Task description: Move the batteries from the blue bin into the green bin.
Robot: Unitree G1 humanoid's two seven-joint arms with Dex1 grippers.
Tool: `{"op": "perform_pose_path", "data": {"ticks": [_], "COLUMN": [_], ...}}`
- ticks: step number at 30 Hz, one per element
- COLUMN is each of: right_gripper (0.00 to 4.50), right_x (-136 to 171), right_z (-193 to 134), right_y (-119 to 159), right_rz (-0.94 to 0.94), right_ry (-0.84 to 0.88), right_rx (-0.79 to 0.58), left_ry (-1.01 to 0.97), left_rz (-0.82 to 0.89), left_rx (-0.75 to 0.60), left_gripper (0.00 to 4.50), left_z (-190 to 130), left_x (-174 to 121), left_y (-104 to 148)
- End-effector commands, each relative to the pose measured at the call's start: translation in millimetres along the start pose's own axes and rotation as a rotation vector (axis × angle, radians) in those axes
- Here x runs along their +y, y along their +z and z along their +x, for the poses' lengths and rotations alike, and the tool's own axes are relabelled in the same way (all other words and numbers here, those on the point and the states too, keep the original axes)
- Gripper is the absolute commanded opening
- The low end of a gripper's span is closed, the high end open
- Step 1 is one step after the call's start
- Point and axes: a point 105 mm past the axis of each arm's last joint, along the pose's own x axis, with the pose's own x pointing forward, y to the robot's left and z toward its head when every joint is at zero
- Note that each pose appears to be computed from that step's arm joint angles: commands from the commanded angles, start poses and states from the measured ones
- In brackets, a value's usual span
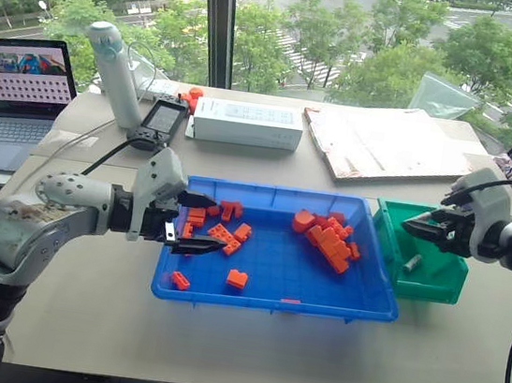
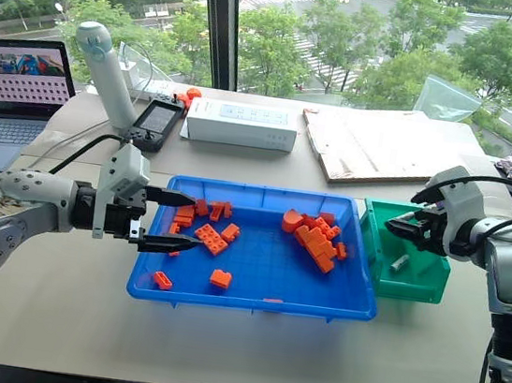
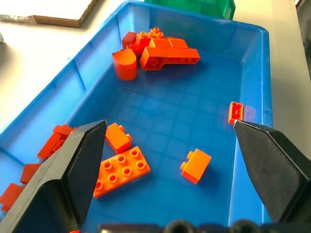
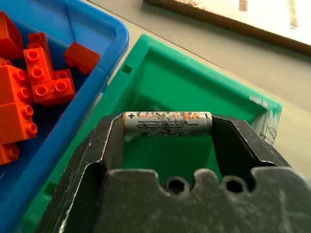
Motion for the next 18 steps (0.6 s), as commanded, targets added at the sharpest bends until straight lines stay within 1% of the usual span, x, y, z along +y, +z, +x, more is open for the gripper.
{"op": "perform_pose_path", "data": {"ticks": [1, 3, 4, 5, 7, 9, 12, 13, 16, 18], "right_gripper": [3.56, 4.06, 4.37, 4.44, 4.44, 4.44, 4.44, 4.44, 4.44, 4.44], "right_x": [-8, -9, -10, -10, -13, -5, 3, 4, 23, 45], "right_z": [-14, -15, -16, -17, -20, -22, -27, -28, -27, -25], "right_y": [10, 11, 16, 19, 30, 46, 59, 61, 56, 53], "right_rz": [-0.033, -0.022, -0.019, -0.017, -0.042, -0.133, -0.226, -0.245, -0.275, -0.276], "right_ry": [-0.056, -0.063, -0.063, -0.062, -0.069, -0.006, 0.046, 0.052, 0.162, 0.264], "right_rx": [-0.032, -0.044, -0.065, -0.079, -0.118, -0.195, -0.309, -0.331, -0.373, -0.428], "left_ry": [0.042, 0.085, 0.119, 0.141, 0.184, 0.247, 0.299, 0.309, 0.325, 0.290], "left_rz": [0.103, 0.151, 0.167, 0.175, 0.180, 0.186, 0.176, 0.172, 0.122, 0.009], "left_rx": [-0.012, -0.030, -0.046, -0.056, -0.094, -0.113, -0.120, -0.122, -0.136, -0.148], "left_gripper": [4.50, 4.50, 4.50, 4.50, 4.50, 4.50, 4.50, 4.50, 4.50, 4.50], "left_z": [1, 1, 1, 0, -2, -8, -16, -18, -27, -36], "left_x": [7, 12, 16, 18, 22, 30, 37, 38, 40, 33], "left_y": [9, 13, 15, 17, 23, 26, 25, 25, 22, 6]}}
